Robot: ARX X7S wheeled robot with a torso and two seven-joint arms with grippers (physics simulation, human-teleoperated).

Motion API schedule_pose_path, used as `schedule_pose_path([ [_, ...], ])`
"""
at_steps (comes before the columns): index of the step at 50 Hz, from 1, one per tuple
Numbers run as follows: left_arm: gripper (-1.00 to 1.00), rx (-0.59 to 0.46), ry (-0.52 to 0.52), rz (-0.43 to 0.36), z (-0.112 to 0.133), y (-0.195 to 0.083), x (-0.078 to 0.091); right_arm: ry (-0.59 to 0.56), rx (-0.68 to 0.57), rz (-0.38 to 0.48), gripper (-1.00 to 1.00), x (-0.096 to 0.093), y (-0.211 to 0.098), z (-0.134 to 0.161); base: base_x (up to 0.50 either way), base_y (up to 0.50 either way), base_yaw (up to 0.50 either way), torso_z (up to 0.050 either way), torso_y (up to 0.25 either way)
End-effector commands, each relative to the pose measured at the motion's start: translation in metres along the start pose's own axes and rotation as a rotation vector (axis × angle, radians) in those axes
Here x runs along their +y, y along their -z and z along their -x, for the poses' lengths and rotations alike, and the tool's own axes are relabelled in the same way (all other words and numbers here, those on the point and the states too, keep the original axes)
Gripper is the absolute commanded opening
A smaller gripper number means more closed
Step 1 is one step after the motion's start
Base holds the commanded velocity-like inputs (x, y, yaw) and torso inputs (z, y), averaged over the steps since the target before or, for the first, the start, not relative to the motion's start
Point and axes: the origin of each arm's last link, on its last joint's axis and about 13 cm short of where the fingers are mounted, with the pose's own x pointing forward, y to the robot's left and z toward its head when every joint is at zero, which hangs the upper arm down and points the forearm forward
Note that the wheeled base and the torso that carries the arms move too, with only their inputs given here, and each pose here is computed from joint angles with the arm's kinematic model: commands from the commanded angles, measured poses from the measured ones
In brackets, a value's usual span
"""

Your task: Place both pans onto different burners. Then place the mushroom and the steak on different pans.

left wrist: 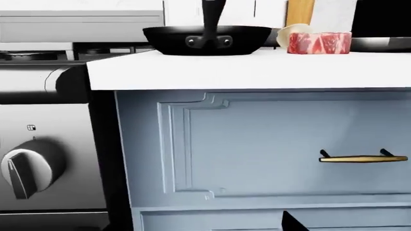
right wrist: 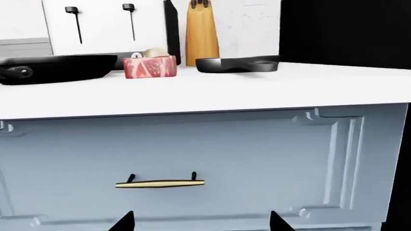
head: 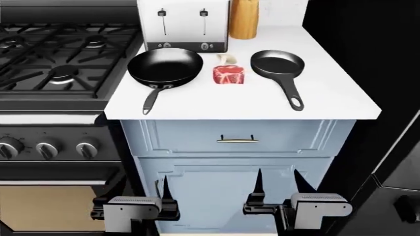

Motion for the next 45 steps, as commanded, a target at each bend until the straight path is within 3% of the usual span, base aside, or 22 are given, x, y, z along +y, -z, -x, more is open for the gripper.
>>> schedule_pose_path([
  [1, 1.0, 0.002, 0.005, -0.007, 0.0, 0.001, 0.0, -0.001, -0.004, -0.001, 1.0, 0.0, 0.0, 0.0, 0.01, -0.5, 0.0, 0.0, 0.0],
  [8, 1.0, -0.022, 0.027, -0.023, -0.001, 0.0, 0.0, -0.012, 0.007, 0.021, 1.0, 0.001, 0.0, -0.002, 0.0, -0.07, 0.0, 0.003, 0.0],
  [25, 1.0, -0.033, 0.031, -0.078, -0.003, 0.002, 0.001, -0.001, -0.005, 0.043, 1.0, 0.001, -0.003, -0.002, 0.0, 0.0, 0.0, 0.05, 0.0],
  [28, 1.0, -0.042, 0.022, -0.084, -0.007, -0.009, 0.002, 0.014, -0.005, 0.068, 1.0, 0.002, -0.019, -0.006, 0.0, 0.0, 0.0, 0.05, 0.0],
  [34, 1.0, -0.097, 0.127, -0.083, -0.022, -0.05, 0.002, 0.018, -0.028, 0.164, 1.0, -0.007, -0.064, -0.011, 0.0, 0.0, 0.0, 0.05, 0.0],
  [39, 1.0, -0.101, 0.151, -0.039, -0.031, -0.08, 0.004, -0.018, -0.047, 0.206, 1.0, -0.008, -0.094, -0.01, 0.0, 0.0, 0.0, 0.05, 0.0],
  [43, 1.0, -0.097, 0.148, 0.036, -0.037, -0.09, 0.003, -0.068, -0.094, 0.185, 1.0, -0.008, -0.114, -0.011, 0.0, 0.0, 0.0, 0.05, 0.0],
  [45, 1.0, -0.121, 0.164, 0.036, -0.038, -0.098, 0.002, -0.081, -0.111, 0.187, 1.0, -0.008, -0.122, -0.011, 0.0, 0.0, 0.0, 0.05, 0.0],
])
